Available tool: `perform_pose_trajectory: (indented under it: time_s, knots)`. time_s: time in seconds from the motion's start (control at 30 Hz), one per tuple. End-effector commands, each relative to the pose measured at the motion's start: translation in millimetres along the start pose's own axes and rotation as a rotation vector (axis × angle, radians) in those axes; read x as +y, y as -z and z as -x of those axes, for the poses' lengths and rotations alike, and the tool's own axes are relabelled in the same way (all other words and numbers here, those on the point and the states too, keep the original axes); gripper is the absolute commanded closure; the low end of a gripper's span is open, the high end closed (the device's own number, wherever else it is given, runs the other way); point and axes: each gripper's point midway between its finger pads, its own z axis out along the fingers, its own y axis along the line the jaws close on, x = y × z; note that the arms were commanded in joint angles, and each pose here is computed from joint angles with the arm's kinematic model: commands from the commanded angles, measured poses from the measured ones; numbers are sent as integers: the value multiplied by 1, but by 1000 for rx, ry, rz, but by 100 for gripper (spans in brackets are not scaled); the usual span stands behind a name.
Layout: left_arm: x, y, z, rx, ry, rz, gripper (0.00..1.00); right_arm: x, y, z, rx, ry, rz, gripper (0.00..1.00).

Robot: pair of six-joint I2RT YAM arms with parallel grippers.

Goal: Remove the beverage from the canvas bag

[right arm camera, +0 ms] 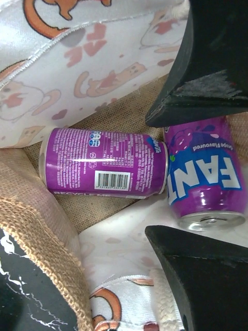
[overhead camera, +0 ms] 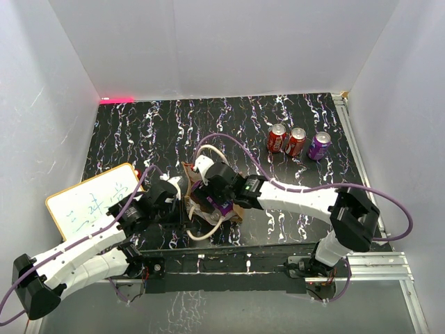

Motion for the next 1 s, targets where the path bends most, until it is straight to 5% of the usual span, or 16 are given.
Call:
perform_pose_trajectory:
  time_s: [0.0, 0.57, 0.97]
  knots:
    - [-4, 8, 0, 13, -14, -9, 100, -4, -2, 35, -166, -129, -80, 19]
    - [-10, 13, 8, -29, -16, -33, 100, -5, -71, -19, 33, -66, -174, 14]
    - [-7, 16, 10, -52, -14, -22, 100, -1, -25, 46, -164, -91, -124, 63]
